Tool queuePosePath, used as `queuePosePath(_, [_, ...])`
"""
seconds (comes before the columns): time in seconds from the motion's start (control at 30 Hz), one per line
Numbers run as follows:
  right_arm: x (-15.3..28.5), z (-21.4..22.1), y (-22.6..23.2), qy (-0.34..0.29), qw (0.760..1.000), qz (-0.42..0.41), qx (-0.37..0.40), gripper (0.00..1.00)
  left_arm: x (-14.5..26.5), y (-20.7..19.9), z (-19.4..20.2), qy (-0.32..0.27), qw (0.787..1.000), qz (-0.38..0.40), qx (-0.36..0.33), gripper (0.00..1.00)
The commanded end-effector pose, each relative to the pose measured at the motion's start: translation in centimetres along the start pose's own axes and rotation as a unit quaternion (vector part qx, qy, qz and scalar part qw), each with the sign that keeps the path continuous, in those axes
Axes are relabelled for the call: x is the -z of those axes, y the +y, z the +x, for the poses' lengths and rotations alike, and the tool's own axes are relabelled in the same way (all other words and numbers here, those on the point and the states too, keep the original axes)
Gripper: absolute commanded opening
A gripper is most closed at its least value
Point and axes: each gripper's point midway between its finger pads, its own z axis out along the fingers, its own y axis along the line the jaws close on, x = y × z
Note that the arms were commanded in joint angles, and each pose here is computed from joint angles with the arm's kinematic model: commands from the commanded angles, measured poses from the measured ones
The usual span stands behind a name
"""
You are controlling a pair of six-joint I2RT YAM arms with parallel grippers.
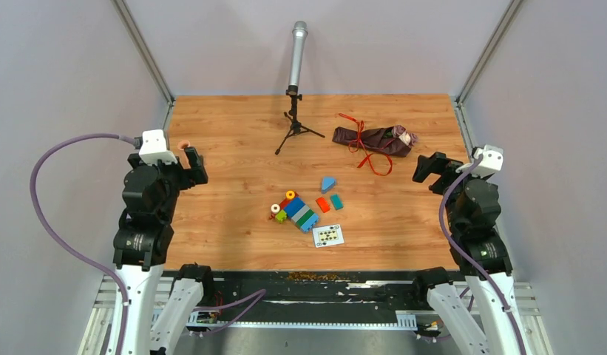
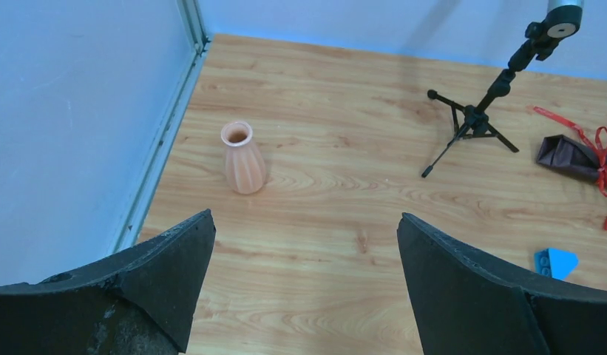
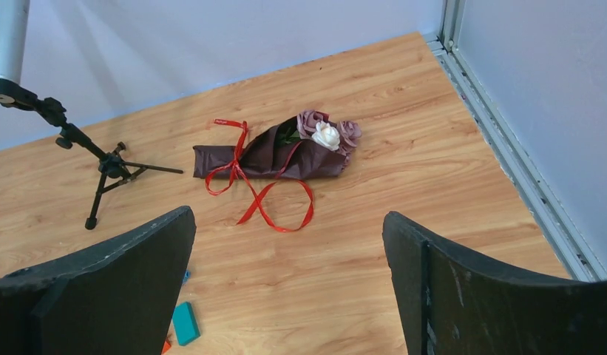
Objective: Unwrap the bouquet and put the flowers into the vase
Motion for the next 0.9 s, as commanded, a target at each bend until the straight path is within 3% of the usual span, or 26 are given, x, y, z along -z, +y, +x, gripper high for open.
queuePosePath(0.0, [0.3,0.1,-0.1,0.009,1.000,0.005,-0.008,1.00,-0.5,0.1,0.3,0.011,1.000,-0.008,0.008,1.00])
queuePosePath(0.17, [0.2,0.6,0.1,0.016,1.000,0.000,-0.020,1.00,-1.3,0.0,1.7,0.030,1.000,-0.005,0.004,1.00])
queuePosePath(0.4, [-0.7,2.8,1.8,0.046,0.997,-0.035,-0.057,1.00,-2.4,-2.2,4.1,0.046,0.996,0.068,-0.033,1.00])
queuePosePath(0.53, [-1.9,5.7,4.5,0.097,0.981,-0.078,-0.148,1.00,-3.3,-4.1,5.7,0.057,0.992,0.115,-0.009,1.00])
queuePosePath(0.67, [-3.2,10.5,6.3,0.159,0.943,-0.088,-0.279,0.95,-4.0,-4.5,8.0,0.100,0.987,0.128,-0.016,1.00])
queuePosePath(0.77, [-4.9,13.3,6.2,0.162,0.918,-0.065,-0.356,0.95,-4.1,-3.5,9.6,0.130,0.986,0.102,-0.029,1.00])
queuePosePath(0.87, [-7.5,14.7,5.1,0.152,0.916,-0.020,-0.370,0.95,-4.1,-3.2,9.9,0.130,0.986,0.097,-0.038,1.00])
